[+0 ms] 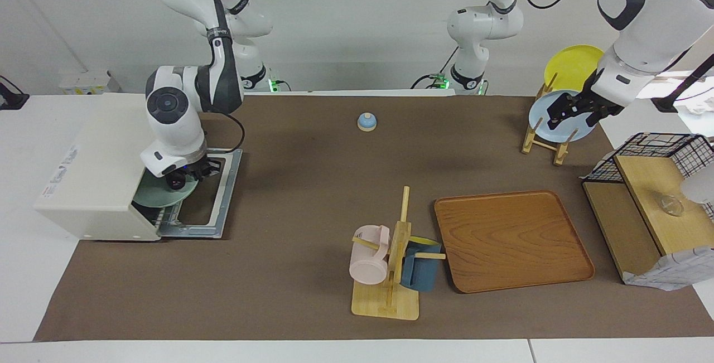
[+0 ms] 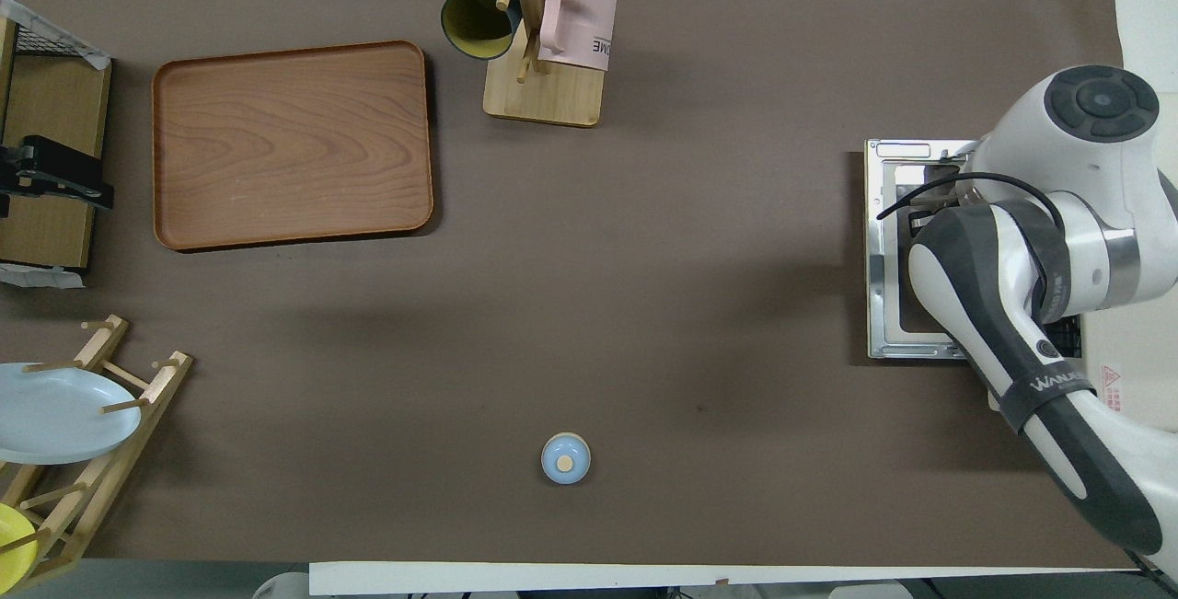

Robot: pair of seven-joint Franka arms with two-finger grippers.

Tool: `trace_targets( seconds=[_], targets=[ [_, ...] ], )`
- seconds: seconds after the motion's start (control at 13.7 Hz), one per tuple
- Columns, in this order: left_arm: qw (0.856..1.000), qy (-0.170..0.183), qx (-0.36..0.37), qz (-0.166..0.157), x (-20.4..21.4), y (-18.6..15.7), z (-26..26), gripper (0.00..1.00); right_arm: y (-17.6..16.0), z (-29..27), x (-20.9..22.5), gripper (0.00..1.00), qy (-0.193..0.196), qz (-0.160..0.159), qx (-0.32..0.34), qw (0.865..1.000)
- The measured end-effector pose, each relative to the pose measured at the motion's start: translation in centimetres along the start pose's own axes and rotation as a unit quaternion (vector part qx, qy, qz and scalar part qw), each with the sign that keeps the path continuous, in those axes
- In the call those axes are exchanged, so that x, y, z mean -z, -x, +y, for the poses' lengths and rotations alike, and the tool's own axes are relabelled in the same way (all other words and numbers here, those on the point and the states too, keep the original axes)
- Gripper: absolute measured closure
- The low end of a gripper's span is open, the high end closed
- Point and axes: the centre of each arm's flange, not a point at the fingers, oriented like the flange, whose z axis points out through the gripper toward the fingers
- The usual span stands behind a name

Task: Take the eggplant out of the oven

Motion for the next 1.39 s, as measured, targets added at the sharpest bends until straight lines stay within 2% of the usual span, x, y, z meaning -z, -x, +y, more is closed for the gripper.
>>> trace_targets(
  seconds=[0.15,0.37,0.59,0.73,0.88,1.02,1.17,1.24,1.39],
  targets=[
    [1.000,0.000,0.002,-0.003,-0.1,0.1,-0.2,0.00,-0.7,-6.0,5.0,0.98,0.011,0.001,-0.013,1.000],
    [1.000,0.001,0.015,-0.007,-0.2,0.1,-1.7,0.00,-1.5,-21.1,10.3,0.98,-0.005,-0.008,-0.061,0.998],
    [1.000,0.002,0.028,-0.007,-0.2,0.1,-3.1,0.00,-2.4,-34.6,10.3,0.98,-0.039,0.001,-0.108,0.993],
    [0.999,0.004,0.043,-0.007,-0.2,0.2,-4.8,0.00,-1.8,-43.9,8.4,0.97,-0.083,0.013,-0.148,0.985],
    [0.998,0.006,0.062,-0.007,-0.2,0.4,-6.8,0.00,-0.6,-49.0,6.8,0.95,-0.105,0.018,-0.166,0.980],
    [0.997,0.008,0.079,-0.009,-0.4,0.7,-8.8,0.00,-0.4,-49.5,7.7,0.74,-0.114,0.021,-0.178,0.977],
    [0.996,0.009,0.090,-0.023,-1.8,1.3,-9.7,0.00,-1.4,-45.3,12.1,0.49,-0.117,0.027,-0.190,0.974],
    [0.995,0.009,0.098,-0.029,-3.0,1.9,-9.6,0.00,-2.3,-40.8,15.1,0.44,-0.116,0.031,-0.182,0.976],
    [0.990,0.004,0.140,-0.019,-6.3,3.0,-6.9,0.00,-4.6,-27.4,18.2,0.45,-0.102,0.022,-0.155,0.982]
  ],
)
